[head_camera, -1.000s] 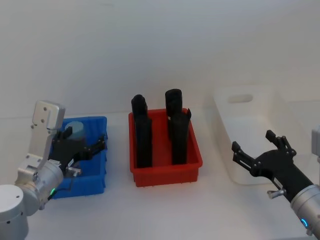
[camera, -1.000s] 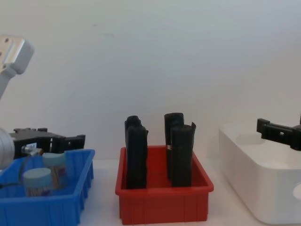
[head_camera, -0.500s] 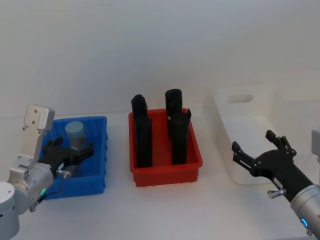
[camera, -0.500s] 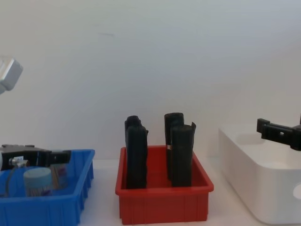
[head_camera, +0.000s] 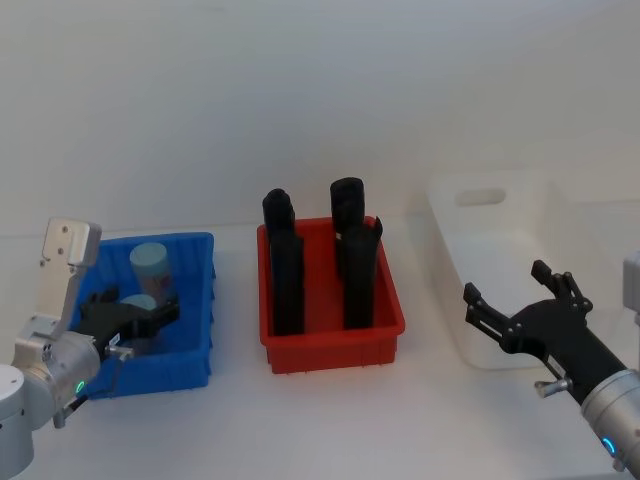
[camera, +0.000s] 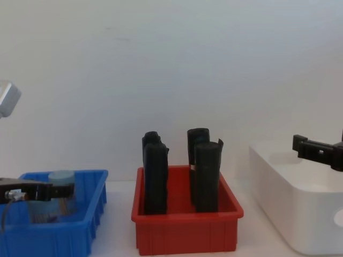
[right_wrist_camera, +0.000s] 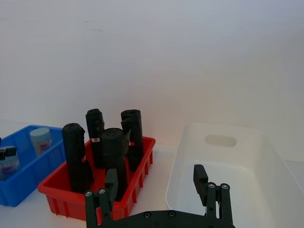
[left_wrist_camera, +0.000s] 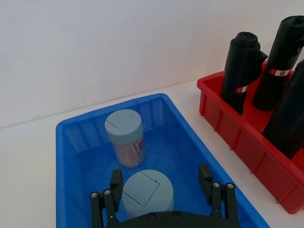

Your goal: Pick the cotton swabs from the blue box and place them into the white box.

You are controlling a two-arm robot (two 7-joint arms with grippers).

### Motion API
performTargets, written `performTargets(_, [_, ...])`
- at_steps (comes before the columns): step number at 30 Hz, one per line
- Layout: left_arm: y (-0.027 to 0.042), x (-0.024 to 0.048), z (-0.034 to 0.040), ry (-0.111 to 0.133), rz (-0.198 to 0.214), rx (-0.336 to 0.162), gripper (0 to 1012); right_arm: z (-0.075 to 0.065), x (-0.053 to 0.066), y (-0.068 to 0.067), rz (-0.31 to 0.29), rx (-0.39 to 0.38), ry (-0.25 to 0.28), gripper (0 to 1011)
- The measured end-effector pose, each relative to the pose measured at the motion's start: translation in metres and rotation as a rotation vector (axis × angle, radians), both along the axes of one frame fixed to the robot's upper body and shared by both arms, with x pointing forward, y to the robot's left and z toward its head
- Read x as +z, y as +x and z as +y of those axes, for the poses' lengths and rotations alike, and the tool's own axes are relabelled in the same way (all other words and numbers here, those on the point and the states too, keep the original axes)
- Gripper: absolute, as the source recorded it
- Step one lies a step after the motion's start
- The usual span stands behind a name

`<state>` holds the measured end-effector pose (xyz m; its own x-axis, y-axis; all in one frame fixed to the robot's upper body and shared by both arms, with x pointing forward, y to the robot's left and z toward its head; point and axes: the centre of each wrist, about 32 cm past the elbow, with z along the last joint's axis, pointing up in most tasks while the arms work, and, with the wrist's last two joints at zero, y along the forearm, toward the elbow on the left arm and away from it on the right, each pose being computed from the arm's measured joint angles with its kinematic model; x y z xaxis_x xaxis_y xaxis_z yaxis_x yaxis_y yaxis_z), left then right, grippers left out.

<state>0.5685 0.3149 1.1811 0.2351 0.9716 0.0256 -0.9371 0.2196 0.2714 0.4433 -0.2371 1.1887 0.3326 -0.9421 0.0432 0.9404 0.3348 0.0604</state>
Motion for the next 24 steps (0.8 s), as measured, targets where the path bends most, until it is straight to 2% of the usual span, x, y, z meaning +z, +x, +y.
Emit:
performTargets(11, [0.0034,-0.0044,0.0045,-0.006,0.021,0.009,994,0.0,0.0,0.0,0.0,0.0,0.0,1002])
performTargets(13, [0.0039,-0.005,0.0053,-0.008,0.025,0.011,927,0.0,0.0,0.0,0.0,0.0,0.0,1001])
performTargets(17, [0.0046,-0.0064,0.0064,-0.009,0.033,0.014,867,0.0,0.0,0.0,0.0,0.0,0.0,1002])
performTargets(22, [0.0056,-0.0093,0.0081,-0.011,0.045,0.017,702,0.0,0.0,0.0,0.0,0.0,0.0,1001])
performTargets(24, [0.0062,-0.0102,0.0089,-0.011,0.048,0.017,678,0.0,0.0,0.0,0.0,0.0,0.0,1002])
